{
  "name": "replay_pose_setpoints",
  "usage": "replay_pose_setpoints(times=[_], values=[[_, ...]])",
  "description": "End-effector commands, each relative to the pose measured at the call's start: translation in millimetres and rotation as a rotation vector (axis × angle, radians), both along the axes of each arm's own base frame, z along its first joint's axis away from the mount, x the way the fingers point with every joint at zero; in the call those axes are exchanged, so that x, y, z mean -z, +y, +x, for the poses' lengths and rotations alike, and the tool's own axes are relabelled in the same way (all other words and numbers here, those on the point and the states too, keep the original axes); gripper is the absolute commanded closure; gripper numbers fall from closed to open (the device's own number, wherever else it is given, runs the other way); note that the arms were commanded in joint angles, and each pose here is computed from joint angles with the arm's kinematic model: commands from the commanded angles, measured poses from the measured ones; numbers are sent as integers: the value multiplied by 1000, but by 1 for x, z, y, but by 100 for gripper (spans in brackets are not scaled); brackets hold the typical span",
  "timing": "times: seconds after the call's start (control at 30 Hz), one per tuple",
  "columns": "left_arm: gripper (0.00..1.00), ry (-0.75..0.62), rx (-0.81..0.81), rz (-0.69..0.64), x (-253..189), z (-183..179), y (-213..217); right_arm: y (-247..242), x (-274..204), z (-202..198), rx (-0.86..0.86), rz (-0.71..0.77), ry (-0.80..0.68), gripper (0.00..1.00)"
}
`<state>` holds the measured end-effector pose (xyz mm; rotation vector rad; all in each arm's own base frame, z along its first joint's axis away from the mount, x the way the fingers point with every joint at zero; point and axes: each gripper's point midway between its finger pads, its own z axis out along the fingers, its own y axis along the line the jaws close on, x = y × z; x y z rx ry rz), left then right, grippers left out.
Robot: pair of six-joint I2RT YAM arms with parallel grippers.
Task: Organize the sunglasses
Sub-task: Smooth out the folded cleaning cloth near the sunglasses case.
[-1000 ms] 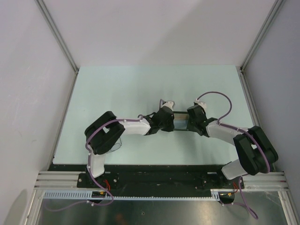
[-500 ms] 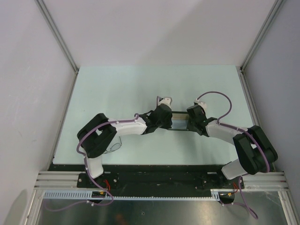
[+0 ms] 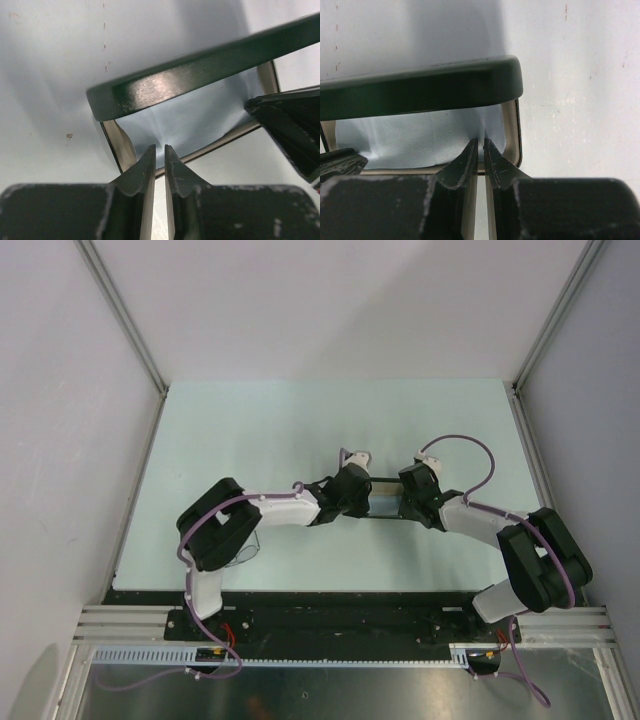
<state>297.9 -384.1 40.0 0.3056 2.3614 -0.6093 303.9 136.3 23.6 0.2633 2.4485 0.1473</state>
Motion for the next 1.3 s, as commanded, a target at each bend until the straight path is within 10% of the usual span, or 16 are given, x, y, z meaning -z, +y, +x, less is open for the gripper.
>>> replay_pose_setpoints(times=[0.0, 0.8, 1.27], values=[[84, 1, -12, -3, 4, 6, -7, -1, -16, 14, 30, 0, -47, 86], [75, -81, -101, 24, -23, 10, 22, -11, -25, 17, 96, -22, -65, 84], [44, -285, -222, -5, -119, 15, 76, 52, -131, 18, -149, 110, -303, 43]])
